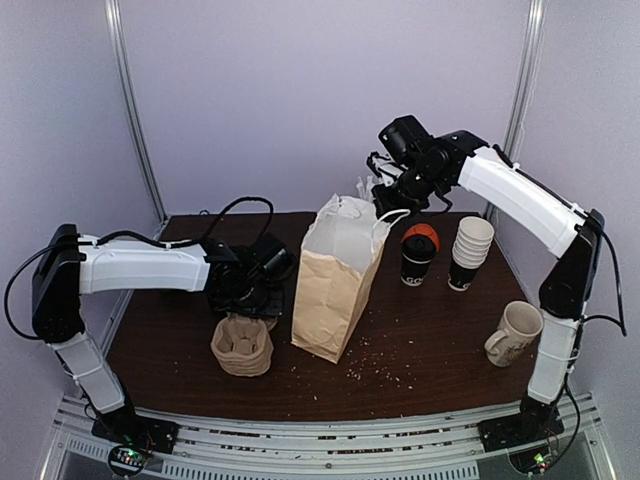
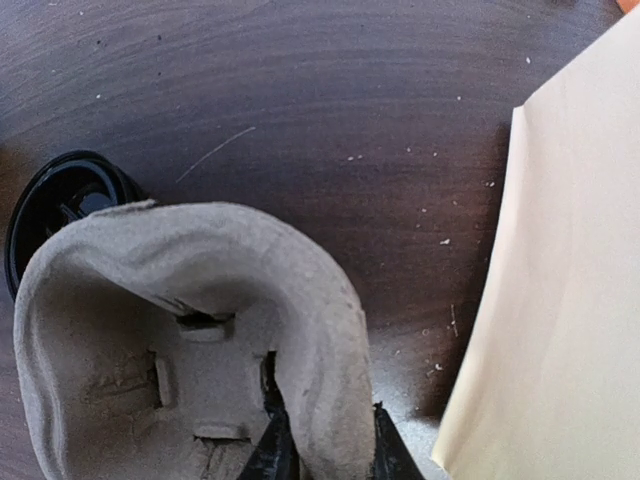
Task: Pack the takeout coffee
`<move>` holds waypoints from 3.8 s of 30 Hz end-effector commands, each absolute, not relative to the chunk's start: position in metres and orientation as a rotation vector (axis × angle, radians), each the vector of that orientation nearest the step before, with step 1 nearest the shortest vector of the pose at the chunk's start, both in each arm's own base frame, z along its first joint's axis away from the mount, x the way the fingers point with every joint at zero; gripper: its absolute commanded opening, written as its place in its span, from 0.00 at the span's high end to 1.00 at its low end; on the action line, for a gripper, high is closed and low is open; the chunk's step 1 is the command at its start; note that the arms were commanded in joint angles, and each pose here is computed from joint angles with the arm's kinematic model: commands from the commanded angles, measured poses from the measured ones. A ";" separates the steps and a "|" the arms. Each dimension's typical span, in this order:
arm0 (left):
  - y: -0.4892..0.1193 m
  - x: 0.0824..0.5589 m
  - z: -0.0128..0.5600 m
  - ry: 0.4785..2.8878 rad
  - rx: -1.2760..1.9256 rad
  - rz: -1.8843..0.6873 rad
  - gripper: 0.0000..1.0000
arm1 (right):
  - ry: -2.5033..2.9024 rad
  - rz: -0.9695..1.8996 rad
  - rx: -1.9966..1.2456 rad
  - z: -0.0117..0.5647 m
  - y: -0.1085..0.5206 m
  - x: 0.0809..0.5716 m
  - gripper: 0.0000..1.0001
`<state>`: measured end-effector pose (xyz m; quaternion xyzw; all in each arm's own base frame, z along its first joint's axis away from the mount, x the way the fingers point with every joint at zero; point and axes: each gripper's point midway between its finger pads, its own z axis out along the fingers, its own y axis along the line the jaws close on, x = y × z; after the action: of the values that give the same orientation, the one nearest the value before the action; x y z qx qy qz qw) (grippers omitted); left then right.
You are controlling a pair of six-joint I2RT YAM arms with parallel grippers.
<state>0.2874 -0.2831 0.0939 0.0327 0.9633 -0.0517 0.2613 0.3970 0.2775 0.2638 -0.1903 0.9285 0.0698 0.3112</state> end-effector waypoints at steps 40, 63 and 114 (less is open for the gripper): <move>-0.215 0.239 0.205 2.350 -0.034 -0.476 0.06 | 1.945 0.542 -0.878 0.428 0.365 0.215 0.21; -0.130 0.261 0.163 2.240 -0.384 -0.708 0.23 | 1.934 0.507 -1.210 0.290 0.518 0.160 0.44; -0.126 0.177 0.105 2.387 -0.477 -0.953 0.40 | 2.024 0.378 -1.463 0.138 0.592 0.165 0.56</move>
<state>0.1757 -0.1188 0.1043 -0.1910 0.8854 -0.3330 0.2621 0.1620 0.5907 0.1433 -0.5561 0.7587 0.1474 0.3056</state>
